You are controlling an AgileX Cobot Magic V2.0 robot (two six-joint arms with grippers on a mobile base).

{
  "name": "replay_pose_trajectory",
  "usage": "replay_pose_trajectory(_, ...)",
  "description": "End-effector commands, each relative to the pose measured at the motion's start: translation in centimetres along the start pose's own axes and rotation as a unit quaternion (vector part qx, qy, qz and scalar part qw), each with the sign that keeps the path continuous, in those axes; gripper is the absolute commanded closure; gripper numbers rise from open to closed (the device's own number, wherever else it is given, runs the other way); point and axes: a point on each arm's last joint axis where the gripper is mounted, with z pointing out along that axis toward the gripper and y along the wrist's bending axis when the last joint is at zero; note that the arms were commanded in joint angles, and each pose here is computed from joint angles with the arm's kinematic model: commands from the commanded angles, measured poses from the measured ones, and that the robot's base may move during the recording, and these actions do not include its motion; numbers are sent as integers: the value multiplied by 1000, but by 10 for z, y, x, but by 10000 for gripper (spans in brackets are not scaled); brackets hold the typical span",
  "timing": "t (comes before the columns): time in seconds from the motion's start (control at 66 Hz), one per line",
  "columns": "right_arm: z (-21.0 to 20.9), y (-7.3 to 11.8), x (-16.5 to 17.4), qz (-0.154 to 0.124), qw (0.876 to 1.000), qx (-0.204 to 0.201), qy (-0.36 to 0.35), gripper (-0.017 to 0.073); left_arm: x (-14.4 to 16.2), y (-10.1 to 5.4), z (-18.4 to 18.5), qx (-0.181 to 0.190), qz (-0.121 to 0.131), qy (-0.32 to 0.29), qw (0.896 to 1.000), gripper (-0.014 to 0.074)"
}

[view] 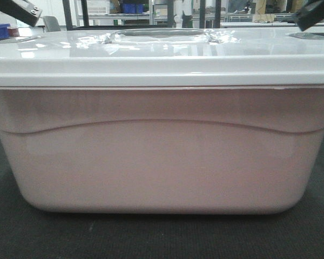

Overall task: Grab white bin and place on right shelf
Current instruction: 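Close both grippers on the lid rim at each bin end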

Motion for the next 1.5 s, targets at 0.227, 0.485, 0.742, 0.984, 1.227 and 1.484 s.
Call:
replay_pose_trajectory(0.227, 0, 33, 9, -36, 996, -78, 36, -52, 10, -22, 2, 42, 21, 43, 998, 155)
replay_pose_trajectory(0.485, 0, 33, 9, -36, 995, -79, 38, -52, 14, -23, 6, 54, 14, 53, 997, 155)
replay_pose_trajectory(0.742, 0, 32, 7, -34, 996, -76, 29, -52, 12, -25, 6, 65, 7, 38, 997, 155)
replay_pose_trajectory(0.984, 0, 34, 5, -27, 995, -89, 18, -52, 12, -25, 6, 65, 7, 38, 997, 155)
replay_pose_trajectory(1.227, 0, 34, 5, -26, 996, -89, 15, -52, 12, -25, 6, 65, 7, 38, 997, 155)
replay_pose_trajectory(1.484, 0, 34, 4, -25, 996, -86, 11, -45, 12, -25, 6, 65, 7, 37, 997, 155)
